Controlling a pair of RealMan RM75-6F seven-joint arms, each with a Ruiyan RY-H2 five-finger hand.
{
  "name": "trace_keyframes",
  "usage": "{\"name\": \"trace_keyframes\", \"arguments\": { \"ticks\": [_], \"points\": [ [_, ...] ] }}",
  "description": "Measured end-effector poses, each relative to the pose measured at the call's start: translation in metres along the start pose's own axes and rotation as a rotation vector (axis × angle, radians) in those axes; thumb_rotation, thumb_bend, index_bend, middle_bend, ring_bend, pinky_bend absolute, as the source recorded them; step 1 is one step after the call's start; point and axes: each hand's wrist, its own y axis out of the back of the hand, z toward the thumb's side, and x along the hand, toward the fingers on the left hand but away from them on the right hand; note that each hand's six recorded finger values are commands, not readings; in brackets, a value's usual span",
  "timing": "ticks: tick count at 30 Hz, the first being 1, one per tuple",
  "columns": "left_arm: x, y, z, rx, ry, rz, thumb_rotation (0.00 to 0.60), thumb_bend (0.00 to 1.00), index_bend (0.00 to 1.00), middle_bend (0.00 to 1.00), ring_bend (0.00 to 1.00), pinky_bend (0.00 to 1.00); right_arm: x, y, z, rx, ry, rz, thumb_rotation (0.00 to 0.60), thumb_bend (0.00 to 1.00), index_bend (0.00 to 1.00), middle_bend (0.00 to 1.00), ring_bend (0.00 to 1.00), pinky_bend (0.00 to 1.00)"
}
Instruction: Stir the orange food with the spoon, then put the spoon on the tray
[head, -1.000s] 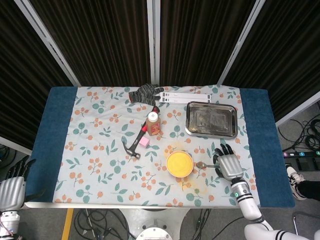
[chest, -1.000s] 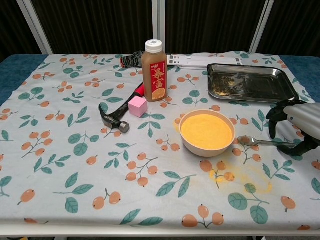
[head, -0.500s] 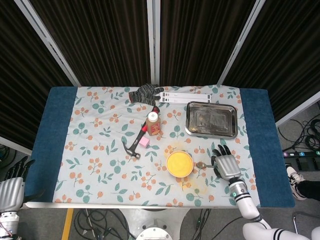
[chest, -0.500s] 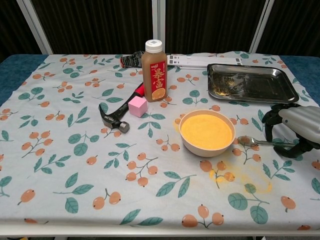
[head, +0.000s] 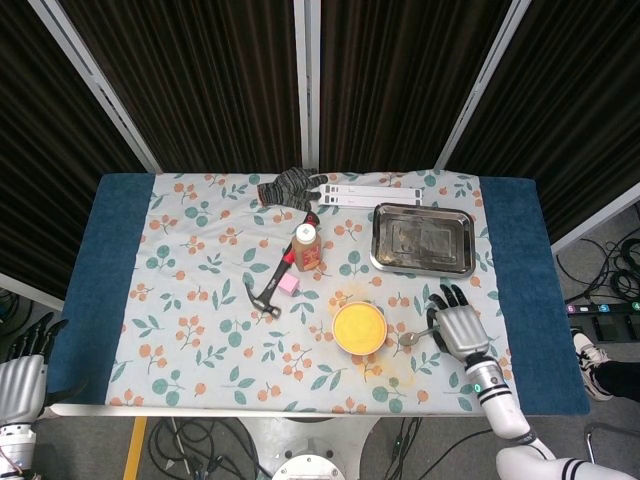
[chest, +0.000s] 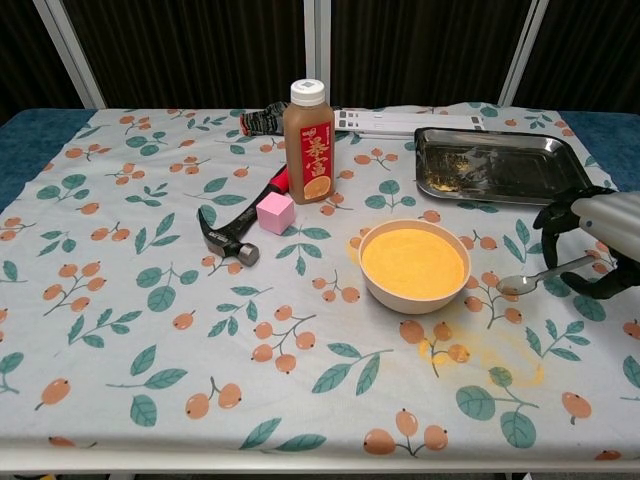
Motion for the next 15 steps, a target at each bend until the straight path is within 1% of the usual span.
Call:
{"name": "trace_keyframes", "arguments": {
  "ticks": [4,7,9,12,15],
  "points": [
    [0.001,0.0,0.001,0.0,-0.003,0.0,0.6,0.06,0.19,0.14,0.11,0.15,0.009,0.028,0.0,0.007,0.035,-0.028,0.6,0.38,0.56,0.2,0.0,0.0],
    [0.001,0.0,0.003,-0.003,-0.007,0.003,0.6,0.06,0.19,0.14,0.11,0.15,0.012,0.051,0.01,0.01,0.077,-0.054,0.6,0.38,0.56,0.2,0.0,0.0],
    [0.001,0.0,0.003,-0.003,-0.008,0.003,0.6,0.06,0.19,0.14,0.11,0.15,0.007,0.065,0.02,0.024,0.112,-0.07,0.6,0.38,0.57,0.2,0.0,0.0],
    [0.0,0.0,0.002,-0.004,-0.005,0.003,0.6,0.06,0.19,0.14,0.11,0.15,-0.008,0.073,0.042,0.044,0.161,-0.073,0.6,0.38,0.57,0.2,0.0,0.0],
    [-0.002,0.0,-0.001,-0.004,0.005,0.002,0.6,0.06,0.19,0.14,0.11,0.15,-0.025,0.071,0.065,0.063,0.196,-0.061,0.6,0.38,0.57,0.2,0.0,0.0]
  ]
}}
